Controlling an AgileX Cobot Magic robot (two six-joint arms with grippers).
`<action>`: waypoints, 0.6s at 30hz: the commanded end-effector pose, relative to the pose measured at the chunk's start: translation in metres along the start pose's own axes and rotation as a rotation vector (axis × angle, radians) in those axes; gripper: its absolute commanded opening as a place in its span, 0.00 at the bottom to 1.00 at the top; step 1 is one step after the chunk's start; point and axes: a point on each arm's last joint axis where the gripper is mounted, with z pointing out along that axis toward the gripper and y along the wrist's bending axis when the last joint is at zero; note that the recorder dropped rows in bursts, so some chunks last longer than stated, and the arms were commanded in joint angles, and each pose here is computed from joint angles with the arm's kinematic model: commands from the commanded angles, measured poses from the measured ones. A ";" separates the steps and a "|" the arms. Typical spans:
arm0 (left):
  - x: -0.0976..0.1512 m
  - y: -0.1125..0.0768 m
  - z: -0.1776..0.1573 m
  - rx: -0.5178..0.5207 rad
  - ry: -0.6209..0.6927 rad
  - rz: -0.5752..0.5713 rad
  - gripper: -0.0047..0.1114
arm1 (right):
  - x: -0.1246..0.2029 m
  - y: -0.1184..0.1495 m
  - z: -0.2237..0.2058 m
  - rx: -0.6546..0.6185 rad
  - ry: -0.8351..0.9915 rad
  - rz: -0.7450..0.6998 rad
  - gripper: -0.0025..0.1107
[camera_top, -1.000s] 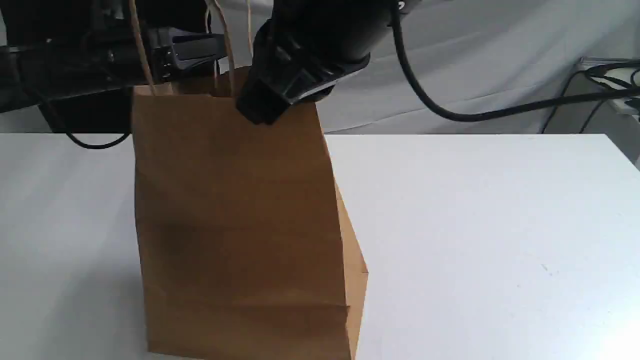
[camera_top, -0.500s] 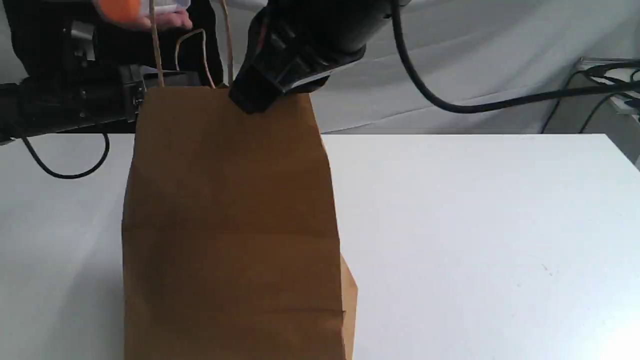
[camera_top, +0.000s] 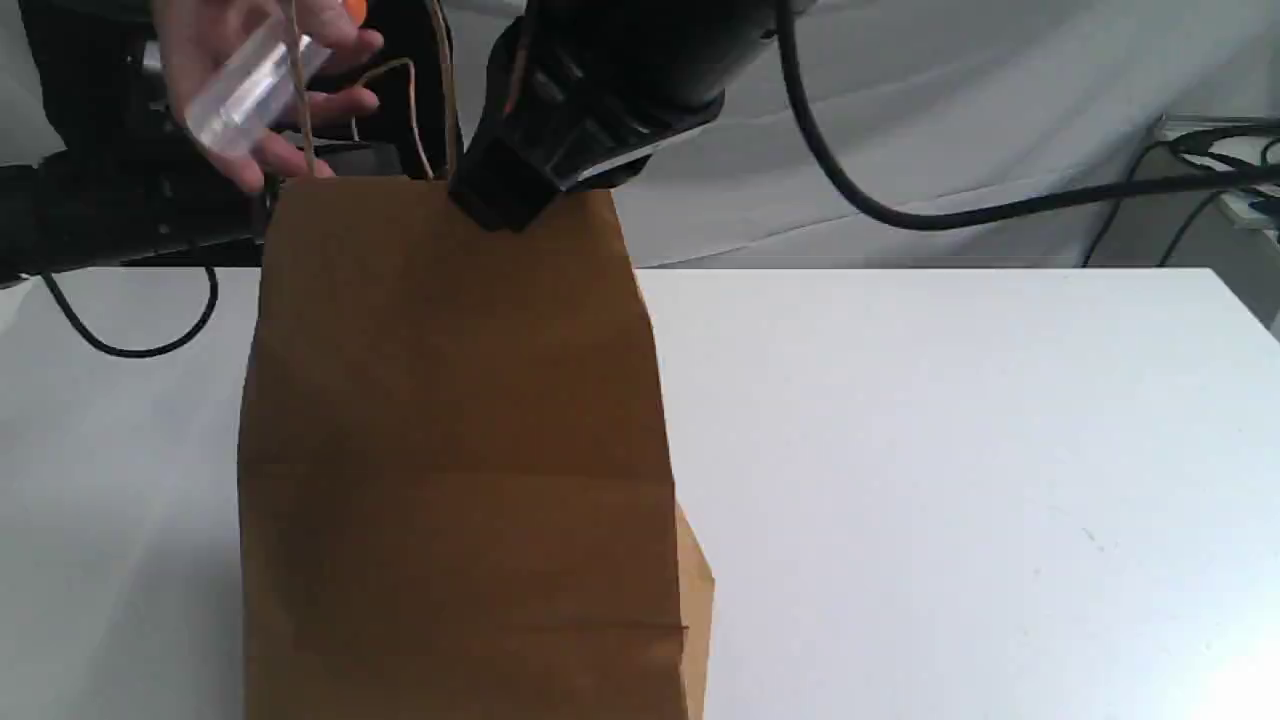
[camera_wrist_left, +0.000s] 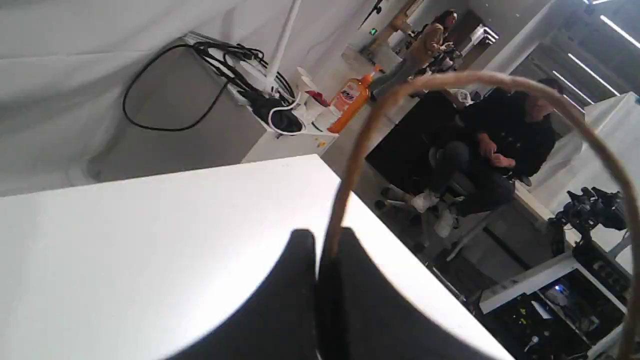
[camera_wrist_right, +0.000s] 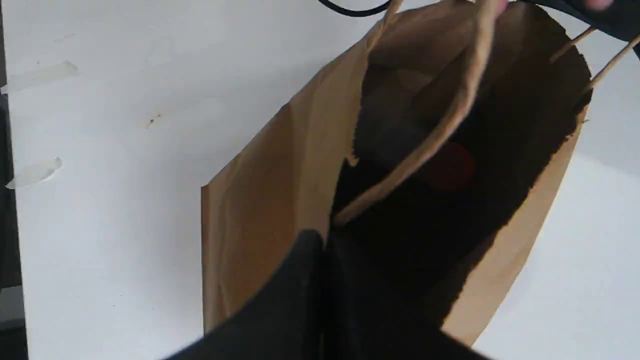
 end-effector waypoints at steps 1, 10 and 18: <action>-0.010 -0.010 -0.002 -0.018 -0.014 0.050 0.04 | -0.002 0.004 -0.004 -0.019 -0.007 -0.008 0.02; -0.012 -0.012 -0.002 -0.016 -0.016 0.038 0.04 | -0.002 0.004 -0.004 -0.019 -0.007 -0.001 0.02; -0.021 -0.024 -0.004 -0.009 -0.026 0.073 0.04 | 0.001 0.002 -0.021 0.083 0.020 -0.043 0.02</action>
